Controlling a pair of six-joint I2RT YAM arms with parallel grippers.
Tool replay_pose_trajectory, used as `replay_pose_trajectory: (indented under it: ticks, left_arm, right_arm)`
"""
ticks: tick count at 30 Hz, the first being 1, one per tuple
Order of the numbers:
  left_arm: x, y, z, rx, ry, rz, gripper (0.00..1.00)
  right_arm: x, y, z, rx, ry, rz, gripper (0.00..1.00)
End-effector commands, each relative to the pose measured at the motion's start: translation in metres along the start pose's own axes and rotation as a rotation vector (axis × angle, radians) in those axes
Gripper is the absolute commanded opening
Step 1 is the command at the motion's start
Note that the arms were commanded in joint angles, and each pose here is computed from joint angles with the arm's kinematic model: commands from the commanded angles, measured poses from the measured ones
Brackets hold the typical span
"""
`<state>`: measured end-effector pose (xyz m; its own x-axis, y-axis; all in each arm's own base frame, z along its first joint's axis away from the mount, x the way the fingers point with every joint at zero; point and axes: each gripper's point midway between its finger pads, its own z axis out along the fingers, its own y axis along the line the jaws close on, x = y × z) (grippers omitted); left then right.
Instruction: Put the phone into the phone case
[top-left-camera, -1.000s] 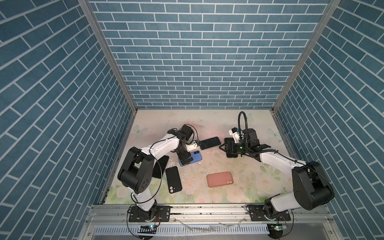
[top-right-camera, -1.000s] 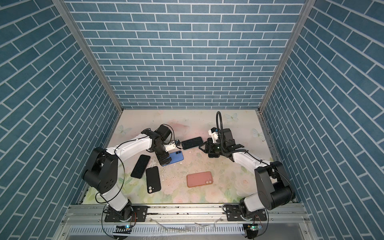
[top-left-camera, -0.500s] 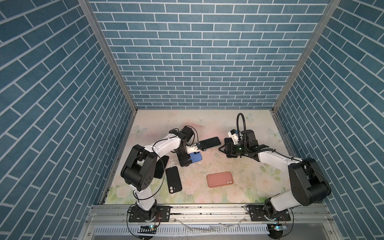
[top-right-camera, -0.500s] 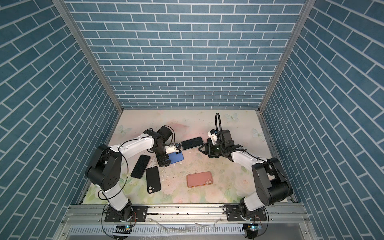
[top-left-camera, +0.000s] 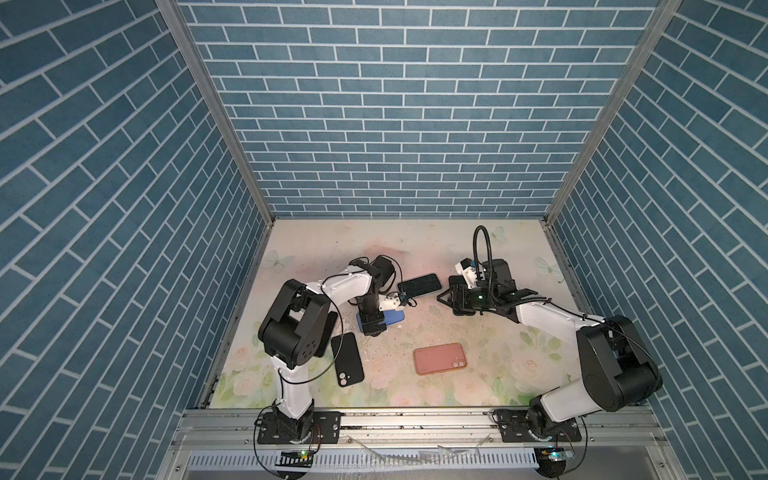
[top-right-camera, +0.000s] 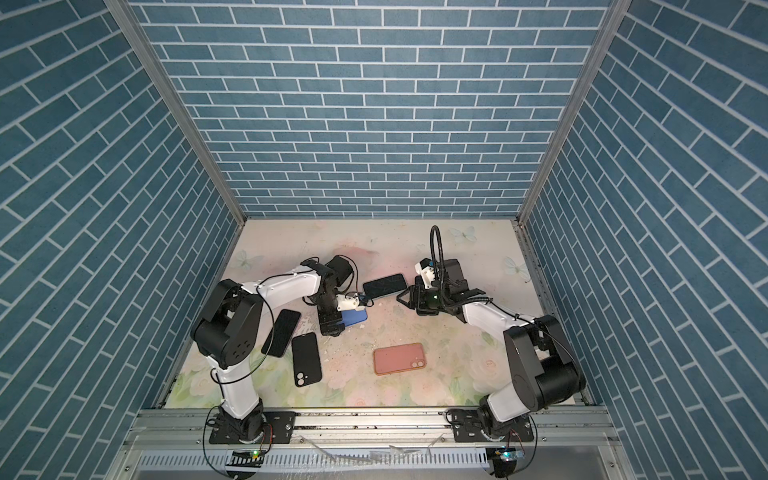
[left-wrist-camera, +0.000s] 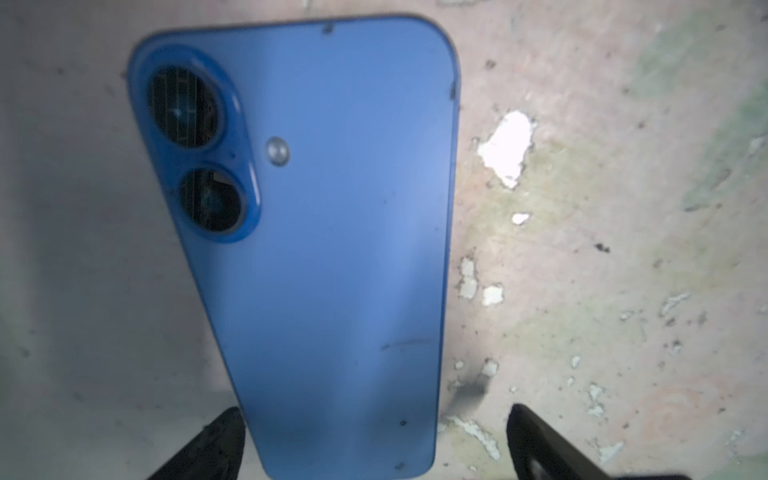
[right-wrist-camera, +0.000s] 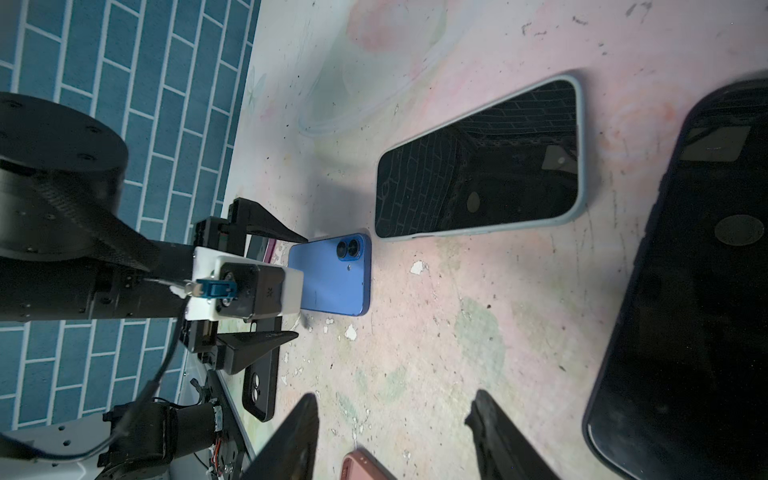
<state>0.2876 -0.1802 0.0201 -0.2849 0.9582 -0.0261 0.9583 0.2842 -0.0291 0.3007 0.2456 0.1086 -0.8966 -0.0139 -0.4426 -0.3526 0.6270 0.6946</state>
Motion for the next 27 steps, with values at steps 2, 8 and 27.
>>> replay_pose_trajectory:
  ticks: [2, 8, 27]
  left_arm:
    - [-0.004, 0.000, 0.008, 0.032, 0.015, 0.001, 1.00]
    - [-0.006, 0.006, 0.014, 0.010, 0.016, -0.011, 0.96]
    - [-0.037, -0.013, -0.021, -0.007, -0.257, 0.006, 0.49]
  right_arm:
    - [-0.007, 0.008, -0.004, -0.017, -0.017, 0.005, 0.59]
    - [-0.004, 0.006, -0.004, -0.014, -0.016, 0.013, 0.58]
    - [0.018, 0.008, 0.032, -0.112, 0.073, 0.144, 0.51]
